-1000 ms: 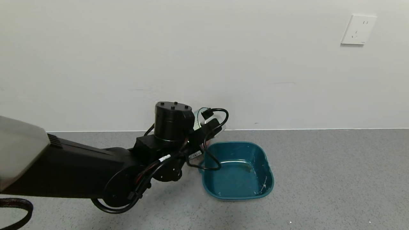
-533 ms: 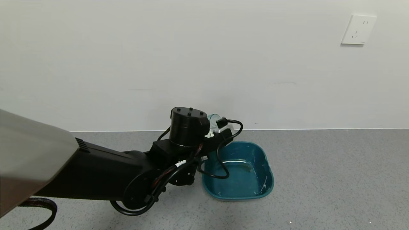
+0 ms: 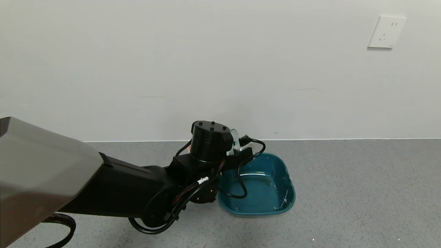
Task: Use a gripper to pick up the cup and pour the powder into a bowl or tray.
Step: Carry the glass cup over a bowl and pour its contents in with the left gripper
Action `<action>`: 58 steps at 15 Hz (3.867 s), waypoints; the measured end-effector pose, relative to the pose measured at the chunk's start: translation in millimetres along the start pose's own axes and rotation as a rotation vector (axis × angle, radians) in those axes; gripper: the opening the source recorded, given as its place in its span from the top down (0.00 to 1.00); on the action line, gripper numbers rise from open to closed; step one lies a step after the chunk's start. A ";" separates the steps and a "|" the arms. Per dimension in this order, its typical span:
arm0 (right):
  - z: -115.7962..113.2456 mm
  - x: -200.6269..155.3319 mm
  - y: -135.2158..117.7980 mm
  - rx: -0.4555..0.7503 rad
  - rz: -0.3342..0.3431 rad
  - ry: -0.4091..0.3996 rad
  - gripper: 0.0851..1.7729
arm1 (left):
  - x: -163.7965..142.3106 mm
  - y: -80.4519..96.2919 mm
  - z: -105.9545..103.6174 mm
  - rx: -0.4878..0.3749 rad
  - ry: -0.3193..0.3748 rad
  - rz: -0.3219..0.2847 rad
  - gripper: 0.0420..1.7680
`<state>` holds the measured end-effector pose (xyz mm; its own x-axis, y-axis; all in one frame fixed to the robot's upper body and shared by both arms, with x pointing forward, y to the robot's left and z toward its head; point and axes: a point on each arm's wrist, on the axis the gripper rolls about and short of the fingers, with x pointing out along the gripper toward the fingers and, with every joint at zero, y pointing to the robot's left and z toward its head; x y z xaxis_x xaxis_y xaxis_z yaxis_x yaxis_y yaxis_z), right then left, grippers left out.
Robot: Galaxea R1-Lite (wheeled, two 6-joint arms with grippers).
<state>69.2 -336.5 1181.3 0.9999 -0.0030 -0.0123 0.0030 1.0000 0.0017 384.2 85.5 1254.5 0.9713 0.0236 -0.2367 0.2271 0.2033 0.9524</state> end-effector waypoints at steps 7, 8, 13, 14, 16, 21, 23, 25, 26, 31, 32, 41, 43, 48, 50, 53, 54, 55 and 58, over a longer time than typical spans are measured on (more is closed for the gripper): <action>0.0 0.0 0.0 0.000 -0.001 0.000 0.04 | 2.7 -6.1 25.7 0.123 0.016 0.038 0.27; 0.0 0.0 0.0 0.000 0.000 0.000 0.04 | 3.4 -7.0 26.4 0.135 0.017 0.038 0.27; 0.0 0.0 0.0 0.000 0.000 0.000 0.04 | 5.9 -13.9 27.0 0.231 0.039 0.032 0.27; 0.0 0.0 0.0 0.000 0.000 0.000 0.04 | 5.4 -14.0 27.7 0.249 0.047 0.036 0.27; 0.0 0.0 0.0 0.000 0.000 0.000 0.04 | 3.6 -13.7 29.7 0.288 0.046 0.044 0.27; 0.0 0.0 0.0 0.000 0.000 0.000 0.04 | 3.5 -9.0 35.7 0.363 0.028 0.109 0.27; 0.0 0.0 0.0 0.000 0.000 0.000 0.04 | 2.9 -10.4 39.4 0.384 0.019 0.126 0.27; 0.0 0.0 0.0 0.000 0.000 0.000 0.04 | 3.1 -14.0 41.6 0.431 0.017 0.124 0.27; 0.0 0.0 0.0 0.000 0.000 0.000 0.04 | 3.5 -15.2 41.8 0.453 0.019 0.121 0.27; 0.0 0.0 0.0 0.000 0.000 0.000 0.04 | 3.9 -20.5 43.9 0.510 0.017 0.114 0.27; 0.0 0.0 0.0 0.000 0.000 0.000 0.04 | 3.9 -21.3 44.5 0.534 0.017 0.114 0.27; 0.0 0.0 0.0 0.000 0.000 0.000 0.04 | 2.4 -19.4 51.7 0.615 0.013 0.220 0.27; 0.0 0.0 0.0 0.000 0.000 0.000 0.04 | 4.1 -23.3 51.8 0.630 0.014 0.216 0.27; 0.0 0.0 0.0 0.000 0.000 0.000 0.04 | 4.5 -26.4 52.0 0.637 0.013 0.212 0.27; 0.0 0.0 0.0 0.000 0.000 0.000 0.04 | 4.4 -26.2 51.9 0.650 0.014 0.212 0.27; 0.0 0.0 0.0 0.000 0.000 0.000 0.04 | 4.3 -26.0 52.0 0.667 0.015 0.213 0.27; 0.0 0.0 0.0 0.000 0.000 0.000 0.04 | 4.3 -26.0 52.0 0.668 0.015 0.213 0.27; 0.0 0.0 0.0 0.000 0.000 0.000 0.04 | 4.3 -25.9 52.0 0.667 0.015 0.214 0.27; 0.0 0.0 0.0 0.000 0.000 0.000 0.04 | 4.1 -25.9 52.1 0.664 0.015 0.214 0.27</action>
<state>69.2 -336.5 1181.3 0.9999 -0.0034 -0.0123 0.0034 1.0000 0.0017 386.0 29.3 1238.9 0.9995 0.0105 -0.0284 0.0301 -0.4488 0.8931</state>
